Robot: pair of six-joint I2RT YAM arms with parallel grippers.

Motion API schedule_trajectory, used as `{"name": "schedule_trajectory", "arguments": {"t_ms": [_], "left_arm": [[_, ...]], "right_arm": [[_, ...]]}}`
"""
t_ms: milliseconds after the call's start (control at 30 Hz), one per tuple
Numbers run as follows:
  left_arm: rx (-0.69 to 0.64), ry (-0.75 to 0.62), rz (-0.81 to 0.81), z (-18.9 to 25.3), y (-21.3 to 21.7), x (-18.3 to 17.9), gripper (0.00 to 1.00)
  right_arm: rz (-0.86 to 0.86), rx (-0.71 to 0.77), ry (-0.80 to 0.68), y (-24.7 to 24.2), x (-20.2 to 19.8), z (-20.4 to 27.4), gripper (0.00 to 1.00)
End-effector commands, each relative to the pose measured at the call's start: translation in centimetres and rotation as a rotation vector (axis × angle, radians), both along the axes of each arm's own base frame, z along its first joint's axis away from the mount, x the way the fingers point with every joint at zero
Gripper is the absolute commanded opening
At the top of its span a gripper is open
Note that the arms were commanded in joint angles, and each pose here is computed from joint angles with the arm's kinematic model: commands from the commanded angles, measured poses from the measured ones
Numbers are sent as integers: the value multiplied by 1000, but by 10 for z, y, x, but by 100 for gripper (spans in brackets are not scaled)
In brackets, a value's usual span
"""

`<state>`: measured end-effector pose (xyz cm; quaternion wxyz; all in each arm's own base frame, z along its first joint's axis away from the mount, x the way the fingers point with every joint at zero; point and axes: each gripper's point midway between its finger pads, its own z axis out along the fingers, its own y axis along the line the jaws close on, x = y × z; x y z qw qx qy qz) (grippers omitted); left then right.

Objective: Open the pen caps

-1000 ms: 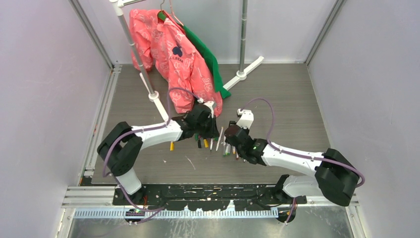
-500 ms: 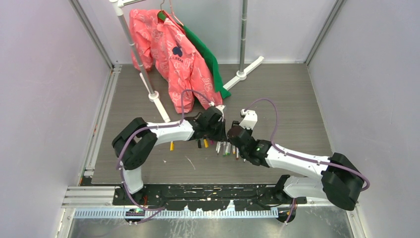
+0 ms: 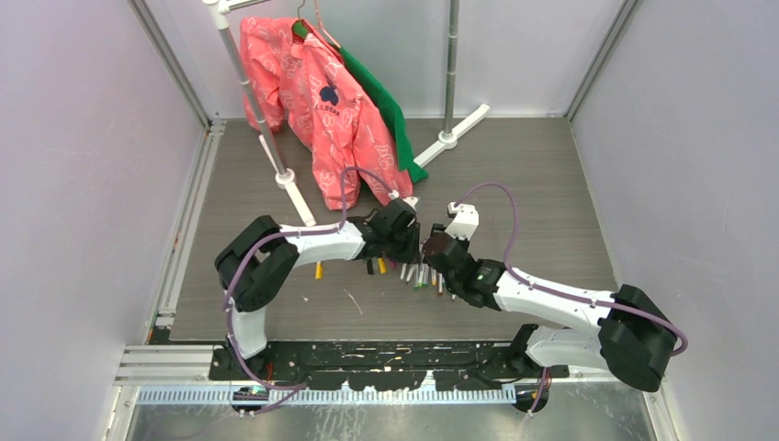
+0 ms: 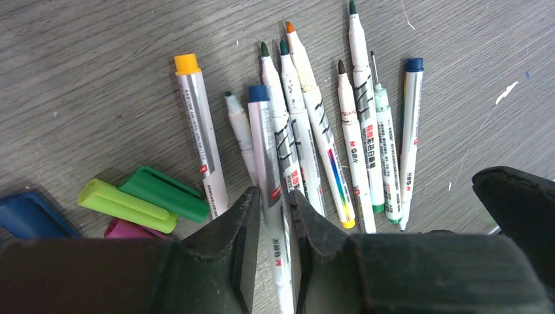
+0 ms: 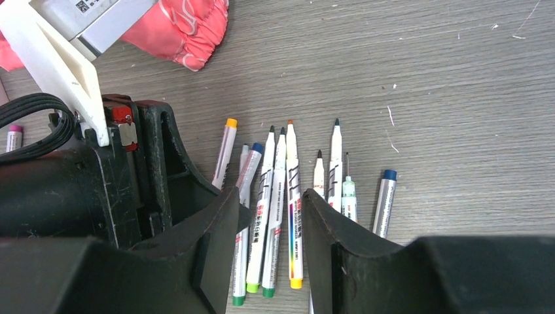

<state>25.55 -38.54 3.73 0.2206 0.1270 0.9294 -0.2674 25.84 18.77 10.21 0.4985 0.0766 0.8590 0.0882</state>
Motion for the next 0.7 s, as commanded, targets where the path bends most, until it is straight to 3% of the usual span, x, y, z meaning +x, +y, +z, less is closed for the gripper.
{"name": "schedule_trajectory", "arguments": {"t_ms": [0, 400, 533, 667], "left_arm": [[-34, -44, 15, 21, -11, 12, 24], [-68, -117, 42, 59, -4, 16, 26], [-20, -208, 140, 80, 26, 25, 27], [111, -313, 347, 96, 87, 38, 29]], "right_arm": [[-29, 14, -36, -4, 5, 10, 46], [-28, 18, -38, -4, 4, 11, 46], [-21, 26, -39, -2, 4, 12, 46], [-2, 44, -44, 4, 5, 17, 46]]}}
